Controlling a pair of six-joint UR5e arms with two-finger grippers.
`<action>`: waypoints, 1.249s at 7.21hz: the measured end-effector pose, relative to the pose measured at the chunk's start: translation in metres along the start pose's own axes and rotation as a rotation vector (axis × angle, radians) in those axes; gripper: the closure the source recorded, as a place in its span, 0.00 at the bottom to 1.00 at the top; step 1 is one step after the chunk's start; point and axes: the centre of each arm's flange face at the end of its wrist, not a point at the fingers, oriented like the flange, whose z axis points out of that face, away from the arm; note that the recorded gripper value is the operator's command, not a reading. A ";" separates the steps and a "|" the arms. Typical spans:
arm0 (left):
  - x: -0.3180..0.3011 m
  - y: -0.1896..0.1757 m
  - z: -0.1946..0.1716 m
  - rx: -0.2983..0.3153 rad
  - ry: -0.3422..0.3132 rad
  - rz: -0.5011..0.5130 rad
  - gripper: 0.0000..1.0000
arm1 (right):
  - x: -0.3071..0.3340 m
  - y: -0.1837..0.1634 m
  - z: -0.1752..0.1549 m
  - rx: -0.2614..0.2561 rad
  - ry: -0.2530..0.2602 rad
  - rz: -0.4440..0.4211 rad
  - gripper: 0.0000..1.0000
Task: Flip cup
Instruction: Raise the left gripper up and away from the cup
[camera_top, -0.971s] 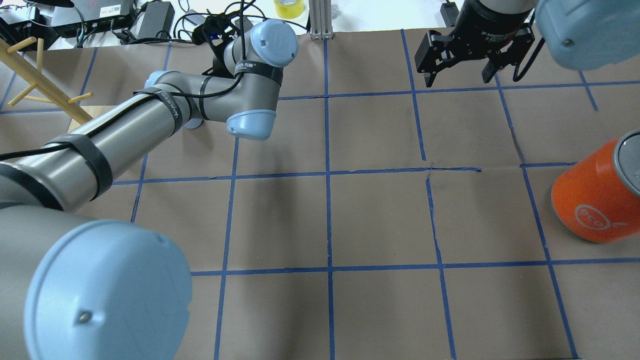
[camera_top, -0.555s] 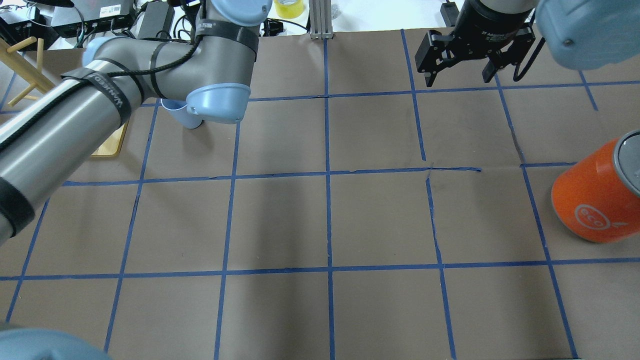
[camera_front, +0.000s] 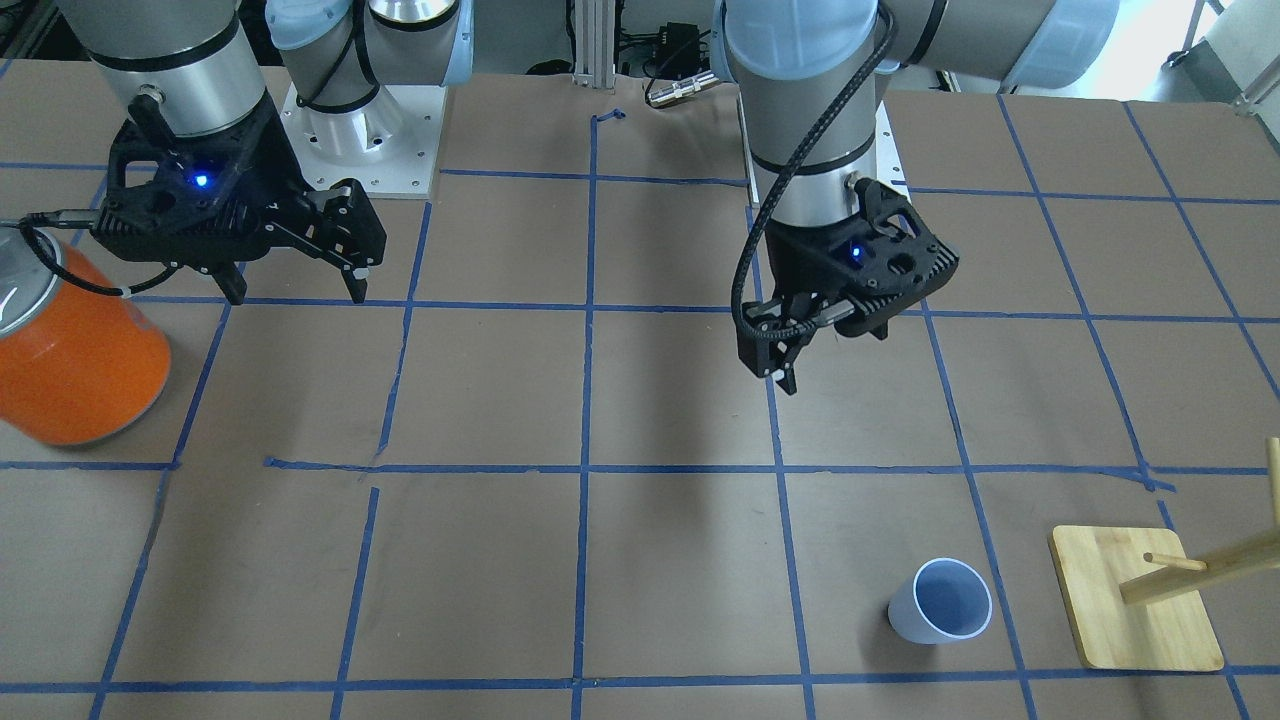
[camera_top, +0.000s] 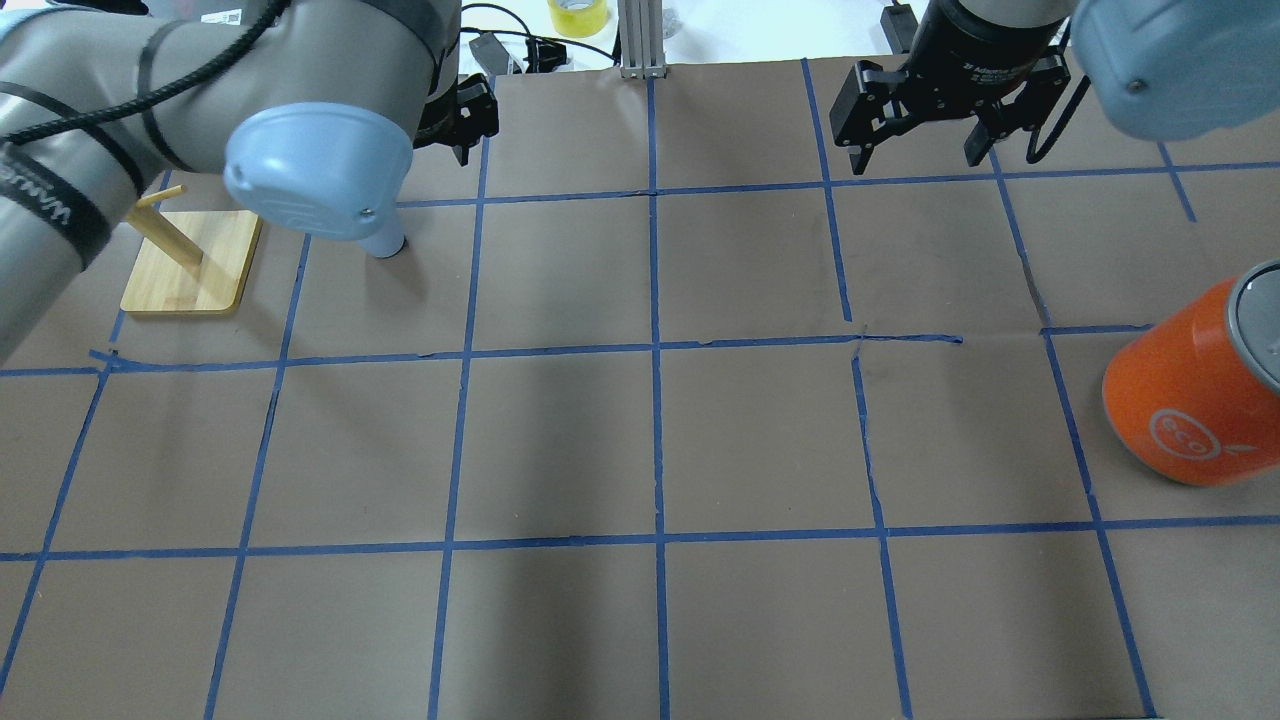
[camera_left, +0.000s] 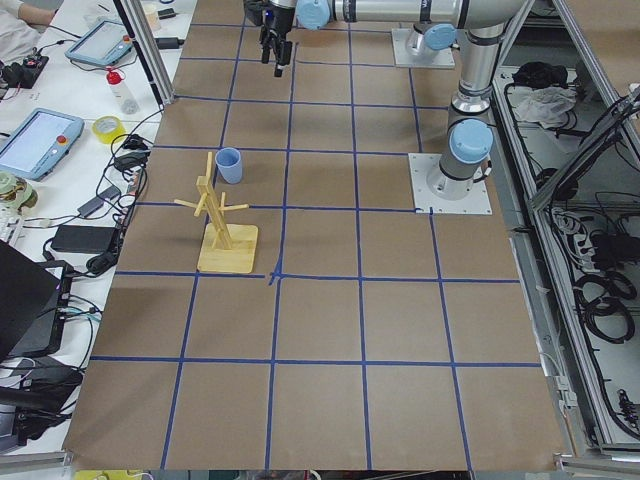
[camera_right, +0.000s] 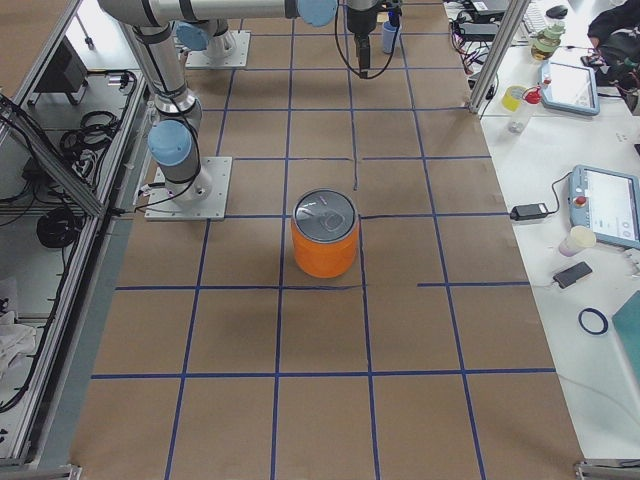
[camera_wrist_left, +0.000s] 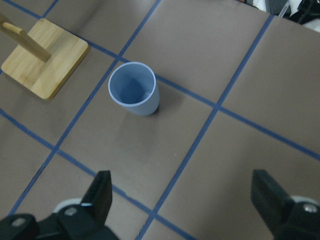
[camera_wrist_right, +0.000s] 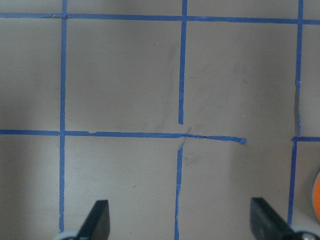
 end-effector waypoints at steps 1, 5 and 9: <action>-0.019 0.010 -0.013 -0.071 0.001 0.035 0.00 | 0.000 0.000 0.000 0.000 0.001 0.000 0.00; -0.100 -0.017 -0.024 -0.227 0.171 0.270 0.00 | 0.000 0.000 0.000 -0.001 0.002 0.000 0.00; -0.138 -0.042 -0.020 -0.213 0.256 0.310 0.00 | 0.000 0.000 0.000 -0.001 0.002 0.000 0.00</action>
